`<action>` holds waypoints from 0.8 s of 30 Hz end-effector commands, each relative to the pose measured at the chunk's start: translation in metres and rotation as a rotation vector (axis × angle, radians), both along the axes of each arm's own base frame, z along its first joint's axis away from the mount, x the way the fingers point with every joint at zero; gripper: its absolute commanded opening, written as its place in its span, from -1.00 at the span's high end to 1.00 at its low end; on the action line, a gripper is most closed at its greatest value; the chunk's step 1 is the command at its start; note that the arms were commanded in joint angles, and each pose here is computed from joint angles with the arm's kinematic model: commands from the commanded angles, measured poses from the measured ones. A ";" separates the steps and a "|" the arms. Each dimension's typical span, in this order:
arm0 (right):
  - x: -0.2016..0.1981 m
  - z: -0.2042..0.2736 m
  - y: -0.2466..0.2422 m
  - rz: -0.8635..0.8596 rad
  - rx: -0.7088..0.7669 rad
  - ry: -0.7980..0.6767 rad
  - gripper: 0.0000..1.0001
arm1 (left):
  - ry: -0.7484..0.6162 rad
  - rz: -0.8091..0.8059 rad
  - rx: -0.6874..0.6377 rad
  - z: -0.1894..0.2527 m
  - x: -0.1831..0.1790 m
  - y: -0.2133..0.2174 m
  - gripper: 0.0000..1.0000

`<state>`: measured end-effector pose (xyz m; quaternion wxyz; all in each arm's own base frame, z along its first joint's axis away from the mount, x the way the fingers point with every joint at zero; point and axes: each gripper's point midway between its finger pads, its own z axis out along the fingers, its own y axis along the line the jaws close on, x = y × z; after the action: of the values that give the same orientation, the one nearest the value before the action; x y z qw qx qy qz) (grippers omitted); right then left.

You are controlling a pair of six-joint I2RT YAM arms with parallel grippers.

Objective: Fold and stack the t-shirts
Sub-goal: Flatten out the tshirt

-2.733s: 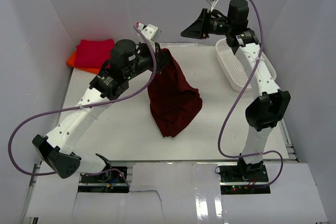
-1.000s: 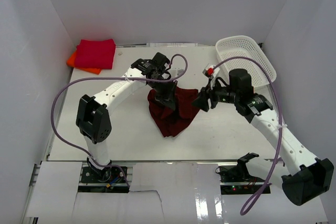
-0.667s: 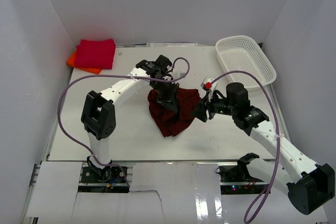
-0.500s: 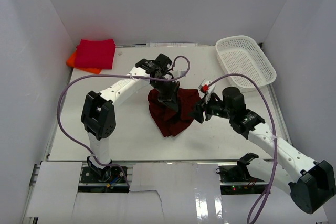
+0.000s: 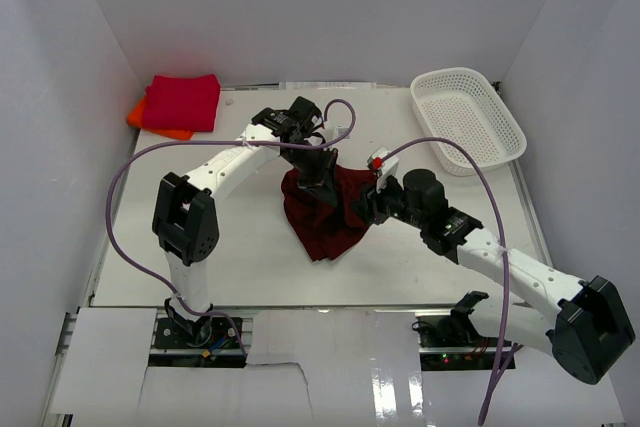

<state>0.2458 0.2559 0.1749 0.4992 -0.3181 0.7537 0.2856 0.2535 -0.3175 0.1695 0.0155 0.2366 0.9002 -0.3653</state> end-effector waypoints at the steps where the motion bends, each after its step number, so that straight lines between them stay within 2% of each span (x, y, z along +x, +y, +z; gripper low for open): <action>1: 0.016 0.035 0.014 -0.025 0.068 -0.086 0.00 | -0.050 -0.007 -0.075 0.027 0.004 -0.005 1.00; 18: 0.021 0.042 0.037 0.024 0.084 -0.076 0.07 | -0.035 -0.017 -0.089 0.026 0.001 -0.005 1.00; 24: 0.027 0.037 0.042 0.024 0.074 -0.079 0.26 | -0.035 -0.020 -0.096 0.028 -0.002 -0.004 1.00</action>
<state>0.2621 0.2860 0.1800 0.4991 -0.3242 0.7477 0.2945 0.2519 -0.3203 0.1731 0.0127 0.2387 0.8943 -0.3784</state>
